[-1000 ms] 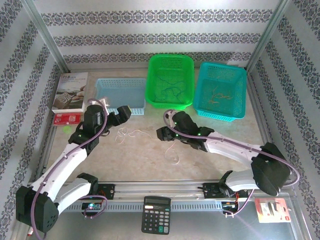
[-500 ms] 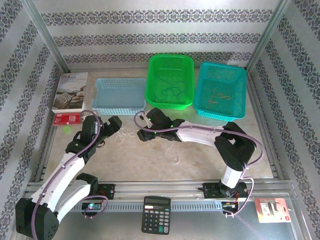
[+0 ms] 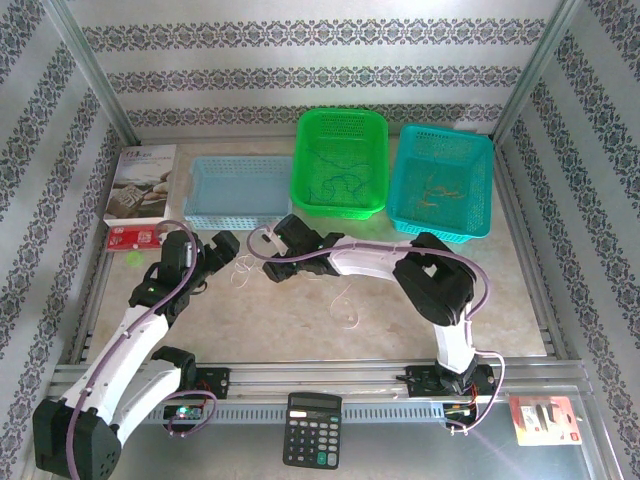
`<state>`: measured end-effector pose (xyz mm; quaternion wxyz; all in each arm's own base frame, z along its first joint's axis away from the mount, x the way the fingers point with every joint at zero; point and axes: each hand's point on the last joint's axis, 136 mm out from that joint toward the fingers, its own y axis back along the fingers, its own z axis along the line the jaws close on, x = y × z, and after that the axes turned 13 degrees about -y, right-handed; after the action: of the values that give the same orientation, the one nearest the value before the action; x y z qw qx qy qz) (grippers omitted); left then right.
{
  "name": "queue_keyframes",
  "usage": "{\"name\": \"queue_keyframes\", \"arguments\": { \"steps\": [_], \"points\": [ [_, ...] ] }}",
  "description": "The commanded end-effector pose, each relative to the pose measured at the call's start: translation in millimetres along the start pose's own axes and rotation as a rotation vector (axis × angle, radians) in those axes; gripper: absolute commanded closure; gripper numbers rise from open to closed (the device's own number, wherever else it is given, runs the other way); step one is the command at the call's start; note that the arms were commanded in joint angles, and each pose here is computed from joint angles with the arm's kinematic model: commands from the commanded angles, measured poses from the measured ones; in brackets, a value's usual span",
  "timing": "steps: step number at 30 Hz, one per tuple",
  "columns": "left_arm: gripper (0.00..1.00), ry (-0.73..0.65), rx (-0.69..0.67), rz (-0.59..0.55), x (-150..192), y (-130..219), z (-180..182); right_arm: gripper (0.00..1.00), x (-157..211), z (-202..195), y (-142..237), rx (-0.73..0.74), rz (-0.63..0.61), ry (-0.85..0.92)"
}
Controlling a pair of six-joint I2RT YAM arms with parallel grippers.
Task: Untangle the cables
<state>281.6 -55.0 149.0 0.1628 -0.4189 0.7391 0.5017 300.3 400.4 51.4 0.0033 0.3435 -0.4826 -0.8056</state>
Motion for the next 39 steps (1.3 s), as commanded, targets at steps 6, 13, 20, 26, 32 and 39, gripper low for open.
{"name": "queue_keyframes", "arguments": {
  "steps": [6,13,20,26,32,39],
  "points": [
    [0.05,0.030,0.005,-0.010,-5,4,2,0.47,15,-17,-18,0.078,0.015,-0.005],
    [0.05,0.032,0.013,-0.008,-6,4,1,1.00,23,-23,-4,0.088,-0.003,-0.018],
    [0.10,-0.016,0.044,0.040,2,-3,-4,1.00,23,-43,46,0.115,-0.090,-0.074],
    [0.30,-0.082,0.119,0.156,19,-20,-18,1.00,32,-72,59,0.128,-0.110,-0.170],
    [0.42,-0.191,0.100,0.290,44,-38,-20,1.00,36,-78,55,0.126,-0.104,-0.201],
    [0.46,-0.361,-0.036,0.364,66,-46,-5,0.86,36,-78,56,0.125,-0.106,-0.215]
  ]
}}
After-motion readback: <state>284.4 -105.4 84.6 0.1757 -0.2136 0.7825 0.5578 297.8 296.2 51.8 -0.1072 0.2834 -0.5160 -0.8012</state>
